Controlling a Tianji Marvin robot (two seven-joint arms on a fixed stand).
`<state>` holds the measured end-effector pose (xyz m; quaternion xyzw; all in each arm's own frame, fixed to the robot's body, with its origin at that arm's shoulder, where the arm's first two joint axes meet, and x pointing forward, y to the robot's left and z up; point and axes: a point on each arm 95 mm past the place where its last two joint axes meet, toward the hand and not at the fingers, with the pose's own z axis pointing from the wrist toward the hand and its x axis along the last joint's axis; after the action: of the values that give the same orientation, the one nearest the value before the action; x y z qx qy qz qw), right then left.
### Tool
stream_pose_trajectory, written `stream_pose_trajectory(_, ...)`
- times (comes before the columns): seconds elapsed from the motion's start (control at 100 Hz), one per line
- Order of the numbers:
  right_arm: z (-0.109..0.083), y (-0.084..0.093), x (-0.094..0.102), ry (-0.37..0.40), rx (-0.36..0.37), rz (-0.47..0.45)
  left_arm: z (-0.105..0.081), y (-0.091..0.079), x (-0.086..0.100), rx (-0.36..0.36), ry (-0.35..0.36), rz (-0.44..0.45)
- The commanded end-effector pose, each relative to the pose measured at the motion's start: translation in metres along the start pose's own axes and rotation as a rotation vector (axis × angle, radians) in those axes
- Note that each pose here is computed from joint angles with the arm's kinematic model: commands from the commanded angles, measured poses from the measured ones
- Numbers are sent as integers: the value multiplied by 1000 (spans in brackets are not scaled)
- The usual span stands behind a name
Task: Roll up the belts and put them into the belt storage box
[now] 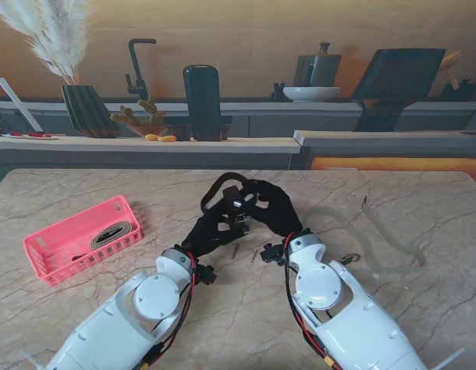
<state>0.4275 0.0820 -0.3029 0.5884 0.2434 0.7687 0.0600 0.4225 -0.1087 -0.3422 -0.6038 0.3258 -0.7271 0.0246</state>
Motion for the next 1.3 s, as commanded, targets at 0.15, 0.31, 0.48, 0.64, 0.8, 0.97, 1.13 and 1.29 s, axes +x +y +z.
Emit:
stream_pose_trajectory(0.15, 4, -13, 3, -9, -7, 37, -2, 13, 14, 29, 19, -93)
stream_pose_trajectory(0.31, 4, -16, 3, -12, -9, 46, -5, 14, 16, 50, 13, -135)
stream_pose_trajectory(0.48, 3, -16, 3, -11, -16, 50, -7, 14, 19, 61, 17, -170)
stream_pose_trajectory(0.64, 3, -18, 3, -14, -19, 54, -8, 16, 21, 66, 16, -200)
stream_pose_trajectory(0.8, 3, -20, 2, -19, -17, 60, -10, 18, 24, 82, 11, -238)
stream_pose_trajectory(0.97, 2, -22, 2, -19, -15, 63, -12, 19, 28, 111, -12, -270)
stream_pose_trajectory(1.13, 0, -19, 4, -11, -17, 56, -13, 18, 29, 129, -31, -292)
stream_pose_trajectory(1.29, -3, -15, 4, -6, -11, 21, -14, 16, 29, 130, -36, -292)
